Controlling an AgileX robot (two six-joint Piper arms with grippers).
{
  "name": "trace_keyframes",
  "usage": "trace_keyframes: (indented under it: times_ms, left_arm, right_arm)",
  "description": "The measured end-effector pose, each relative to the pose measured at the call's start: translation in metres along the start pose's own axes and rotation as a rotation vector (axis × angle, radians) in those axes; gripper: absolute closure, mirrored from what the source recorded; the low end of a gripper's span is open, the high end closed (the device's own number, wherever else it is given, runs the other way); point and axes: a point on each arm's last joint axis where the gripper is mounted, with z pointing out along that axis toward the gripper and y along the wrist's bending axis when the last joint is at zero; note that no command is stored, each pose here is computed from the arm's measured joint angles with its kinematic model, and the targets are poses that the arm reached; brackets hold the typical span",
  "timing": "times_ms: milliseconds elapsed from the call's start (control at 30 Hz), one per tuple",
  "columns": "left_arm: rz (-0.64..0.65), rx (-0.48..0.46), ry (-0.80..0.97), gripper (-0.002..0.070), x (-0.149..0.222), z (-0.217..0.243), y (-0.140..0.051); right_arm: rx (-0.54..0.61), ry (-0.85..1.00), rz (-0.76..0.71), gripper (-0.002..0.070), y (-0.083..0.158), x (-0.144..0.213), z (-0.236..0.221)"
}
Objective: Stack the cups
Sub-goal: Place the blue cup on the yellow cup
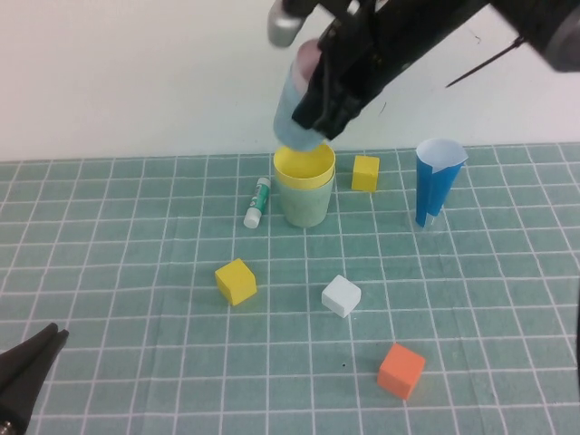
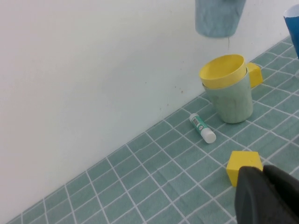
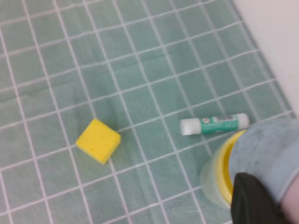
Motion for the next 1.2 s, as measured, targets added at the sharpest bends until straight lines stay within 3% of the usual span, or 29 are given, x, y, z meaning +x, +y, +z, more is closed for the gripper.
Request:
trace_keyframes:
  times_ms: [333, 733, 833, 1033, 1200]
  left_arm:
    - [0.009, -0.002, -0.007, 0.0677, -0.001, 0.0, 0.0]
    - [0.01, -0.002, -0.007, 0.0676, -0.001, 0.0, 0.0]
    - [0.01, -0.002, -0.007, 0.0676, -0.001, 0.0, 0.0]
    - [0.01, -0.002, -0.007, 0.0676, -0.001, 0.0, 0.0]
    - [0.021, -0.002, -0.007, 0.0676, -0.001, 0.0, 0.0]
  right_arm:
    - [-0.017, 0.082, -0.043, 0.0626, -0.002, 0.016, 0.056]
    - [-0.023, 0.099, -0.057, 0.0622, -0.005, 0.024, 0.075]
    - [-0.006, 0.084, -0.057, 0.0583, -0.007, 0.023, 0.076]
    - [0.01, 0.069, -0.059, 0.0409, -0.008, 0.021, 0.076]
    - [0.0, 0.075, -0.06, 0.0383, -0.006, 0.019, 0.069]
